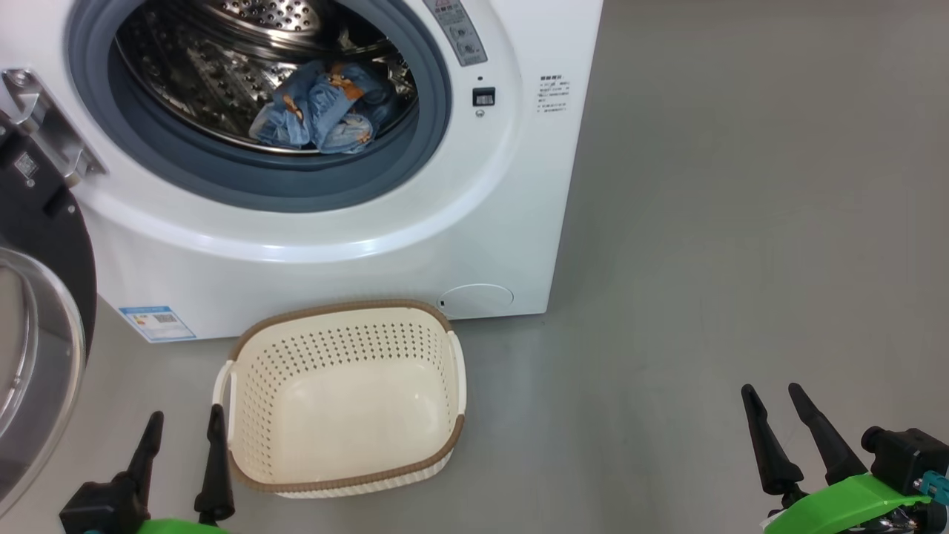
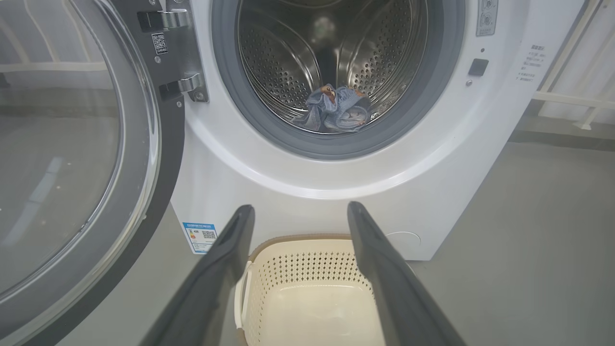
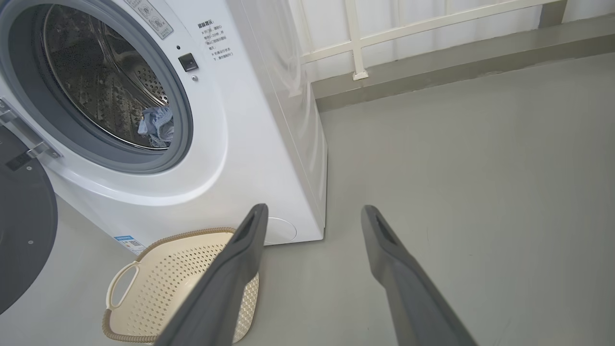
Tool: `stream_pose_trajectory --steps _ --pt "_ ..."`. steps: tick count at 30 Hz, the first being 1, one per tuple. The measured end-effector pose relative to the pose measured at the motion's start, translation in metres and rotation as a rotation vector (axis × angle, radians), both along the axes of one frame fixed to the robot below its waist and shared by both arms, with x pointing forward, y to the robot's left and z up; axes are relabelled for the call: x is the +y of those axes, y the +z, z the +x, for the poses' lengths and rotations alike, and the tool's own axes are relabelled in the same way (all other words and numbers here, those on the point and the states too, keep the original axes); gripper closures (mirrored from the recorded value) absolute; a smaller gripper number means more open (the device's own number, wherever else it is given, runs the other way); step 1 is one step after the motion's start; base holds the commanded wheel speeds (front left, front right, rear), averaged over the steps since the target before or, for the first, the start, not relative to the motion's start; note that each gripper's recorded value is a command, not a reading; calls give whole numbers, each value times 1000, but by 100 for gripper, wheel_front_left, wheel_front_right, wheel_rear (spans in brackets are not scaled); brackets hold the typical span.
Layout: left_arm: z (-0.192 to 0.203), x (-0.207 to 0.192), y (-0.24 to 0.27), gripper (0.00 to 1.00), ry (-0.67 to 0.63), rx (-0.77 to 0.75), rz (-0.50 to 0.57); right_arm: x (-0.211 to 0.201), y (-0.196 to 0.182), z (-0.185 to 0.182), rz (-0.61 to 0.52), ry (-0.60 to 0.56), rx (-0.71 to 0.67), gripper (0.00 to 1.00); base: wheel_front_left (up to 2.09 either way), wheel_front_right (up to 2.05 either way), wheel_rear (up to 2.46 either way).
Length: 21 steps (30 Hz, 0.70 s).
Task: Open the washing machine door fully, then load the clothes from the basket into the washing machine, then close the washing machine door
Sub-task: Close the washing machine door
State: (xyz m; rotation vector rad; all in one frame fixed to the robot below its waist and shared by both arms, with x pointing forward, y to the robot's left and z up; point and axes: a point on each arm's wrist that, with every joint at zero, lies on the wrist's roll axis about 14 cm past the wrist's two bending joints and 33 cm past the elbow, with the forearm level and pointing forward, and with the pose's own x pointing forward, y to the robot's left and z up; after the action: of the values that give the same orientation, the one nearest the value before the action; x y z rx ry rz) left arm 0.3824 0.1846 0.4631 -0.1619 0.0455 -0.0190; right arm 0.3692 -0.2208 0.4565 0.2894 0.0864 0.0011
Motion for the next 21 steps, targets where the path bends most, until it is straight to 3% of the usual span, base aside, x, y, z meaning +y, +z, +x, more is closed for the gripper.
stream_pose_trajectory --steps 14,21 --pt "-1 -2 2 0 -3 -6 -13 3 -1 3 2 10 2 0 -13 13 0" --pt "-8 9 3 0 43 -8 -25 23 -3 10 8 67 4 0 0 0 0"
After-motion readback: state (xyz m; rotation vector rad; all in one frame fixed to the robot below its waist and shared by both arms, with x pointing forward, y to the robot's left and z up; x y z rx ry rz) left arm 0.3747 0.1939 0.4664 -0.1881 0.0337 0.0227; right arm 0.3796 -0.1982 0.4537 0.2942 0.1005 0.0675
